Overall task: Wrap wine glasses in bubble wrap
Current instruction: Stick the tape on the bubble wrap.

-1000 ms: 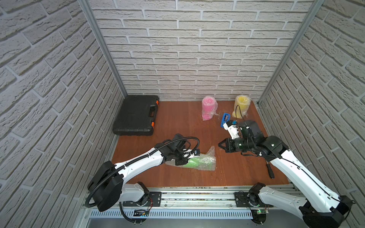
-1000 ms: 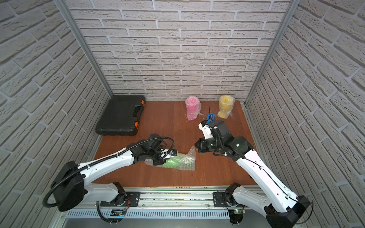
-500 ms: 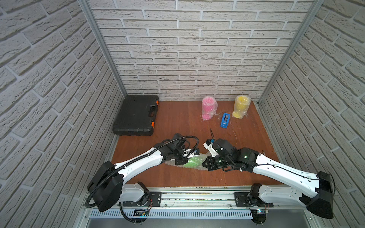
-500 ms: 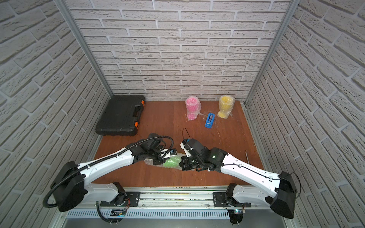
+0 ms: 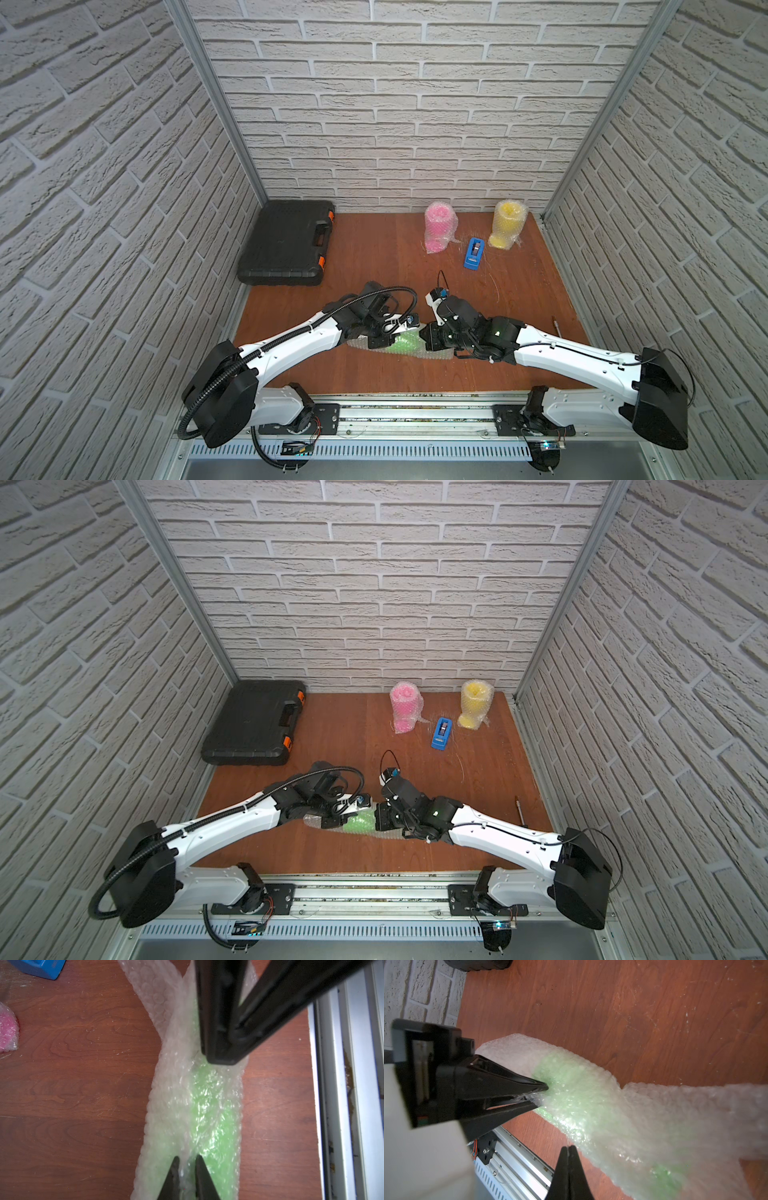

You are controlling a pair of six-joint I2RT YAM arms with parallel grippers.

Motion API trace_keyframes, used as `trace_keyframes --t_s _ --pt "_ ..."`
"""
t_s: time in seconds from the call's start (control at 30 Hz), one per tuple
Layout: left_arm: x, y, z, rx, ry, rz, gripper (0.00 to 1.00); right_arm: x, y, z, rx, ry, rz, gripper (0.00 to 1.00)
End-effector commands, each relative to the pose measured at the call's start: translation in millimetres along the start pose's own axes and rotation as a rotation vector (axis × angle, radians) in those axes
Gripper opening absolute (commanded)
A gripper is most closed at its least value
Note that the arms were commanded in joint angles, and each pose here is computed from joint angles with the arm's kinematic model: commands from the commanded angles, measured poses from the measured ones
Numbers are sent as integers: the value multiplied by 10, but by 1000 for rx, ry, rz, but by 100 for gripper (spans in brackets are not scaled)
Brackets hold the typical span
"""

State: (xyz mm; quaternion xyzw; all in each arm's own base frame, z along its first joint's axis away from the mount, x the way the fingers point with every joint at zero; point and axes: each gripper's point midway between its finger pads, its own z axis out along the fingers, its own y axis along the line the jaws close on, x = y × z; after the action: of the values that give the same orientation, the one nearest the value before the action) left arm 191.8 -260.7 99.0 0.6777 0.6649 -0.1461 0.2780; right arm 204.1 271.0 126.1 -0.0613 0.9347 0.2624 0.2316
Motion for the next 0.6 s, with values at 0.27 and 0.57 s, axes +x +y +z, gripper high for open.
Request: trace_keyframes --t_s 0.27,0.57 --pt "176 -187 60 76 43 -30 15 -328 -180 219 99 -214 -57 12" --pt "185 -197 63 84 48 -30 15 -470 -391 269 199 -332 -94 37"
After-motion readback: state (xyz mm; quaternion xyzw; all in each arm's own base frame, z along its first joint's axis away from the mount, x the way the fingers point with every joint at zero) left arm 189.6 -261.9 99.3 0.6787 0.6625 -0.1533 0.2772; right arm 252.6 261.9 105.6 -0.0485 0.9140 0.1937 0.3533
